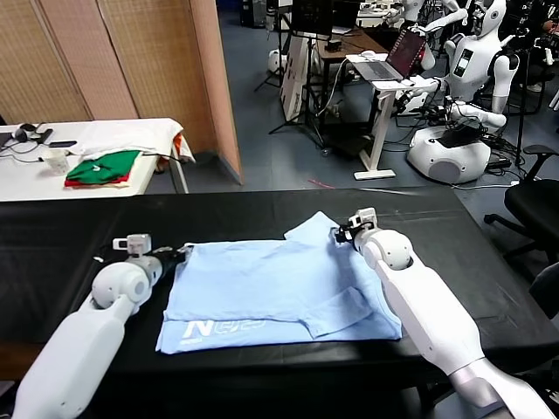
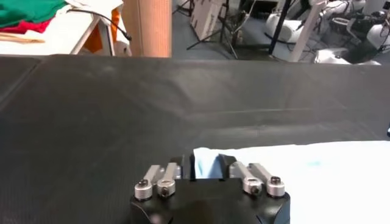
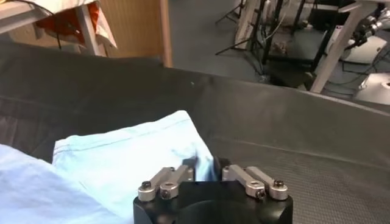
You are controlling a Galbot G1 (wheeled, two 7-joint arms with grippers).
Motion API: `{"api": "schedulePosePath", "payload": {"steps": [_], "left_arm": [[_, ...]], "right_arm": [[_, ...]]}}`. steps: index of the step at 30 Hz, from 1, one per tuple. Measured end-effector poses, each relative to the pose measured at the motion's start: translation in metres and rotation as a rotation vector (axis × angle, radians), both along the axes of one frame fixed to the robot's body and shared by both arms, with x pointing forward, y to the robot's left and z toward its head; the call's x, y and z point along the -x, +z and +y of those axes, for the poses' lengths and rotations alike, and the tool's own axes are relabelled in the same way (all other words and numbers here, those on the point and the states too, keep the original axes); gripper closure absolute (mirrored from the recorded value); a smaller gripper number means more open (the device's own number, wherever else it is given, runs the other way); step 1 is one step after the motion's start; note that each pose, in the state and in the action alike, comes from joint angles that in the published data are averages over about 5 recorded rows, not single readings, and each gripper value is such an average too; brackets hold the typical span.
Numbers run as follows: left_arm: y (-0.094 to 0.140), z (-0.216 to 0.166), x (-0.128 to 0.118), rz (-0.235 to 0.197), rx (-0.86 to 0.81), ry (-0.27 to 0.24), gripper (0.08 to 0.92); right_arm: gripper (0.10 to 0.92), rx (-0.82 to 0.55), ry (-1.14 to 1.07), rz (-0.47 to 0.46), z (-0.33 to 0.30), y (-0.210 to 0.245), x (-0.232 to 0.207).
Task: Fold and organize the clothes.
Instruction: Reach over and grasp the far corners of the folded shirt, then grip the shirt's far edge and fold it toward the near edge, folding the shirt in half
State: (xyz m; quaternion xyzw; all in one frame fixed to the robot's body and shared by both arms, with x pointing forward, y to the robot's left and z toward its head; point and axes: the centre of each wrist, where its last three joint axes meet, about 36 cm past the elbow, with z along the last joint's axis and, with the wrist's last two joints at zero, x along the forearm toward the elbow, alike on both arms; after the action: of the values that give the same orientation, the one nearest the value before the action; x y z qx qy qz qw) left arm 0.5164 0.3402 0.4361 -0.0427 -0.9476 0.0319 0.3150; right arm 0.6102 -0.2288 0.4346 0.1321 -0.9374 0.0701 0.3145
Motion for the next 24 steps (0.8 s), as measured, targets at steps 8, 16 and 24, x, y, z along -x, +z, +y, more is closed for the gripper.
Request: {"api": "schedulePosePath", "payload": {"steps": [8,16,24], "left_arm": [[-0.002,0.002,-0.005,0.01,0.03,-0.011,0.85],[0.007,0.003,0.0,-0.025,0.042,-0.014,0.853],[0.023,0.003,0.019,-0.076,0.038,-0.024,0.853]], "right_arm": [[0.859,-0.006,0.003,-0.037,0.0,-0.001,0.002],[0.857,-0.065,0.0,-0.182,-0.011,0.005,0.014],[0.856,-0.094,0.009,-0.246,-0.023,0.02,0.044]]}}
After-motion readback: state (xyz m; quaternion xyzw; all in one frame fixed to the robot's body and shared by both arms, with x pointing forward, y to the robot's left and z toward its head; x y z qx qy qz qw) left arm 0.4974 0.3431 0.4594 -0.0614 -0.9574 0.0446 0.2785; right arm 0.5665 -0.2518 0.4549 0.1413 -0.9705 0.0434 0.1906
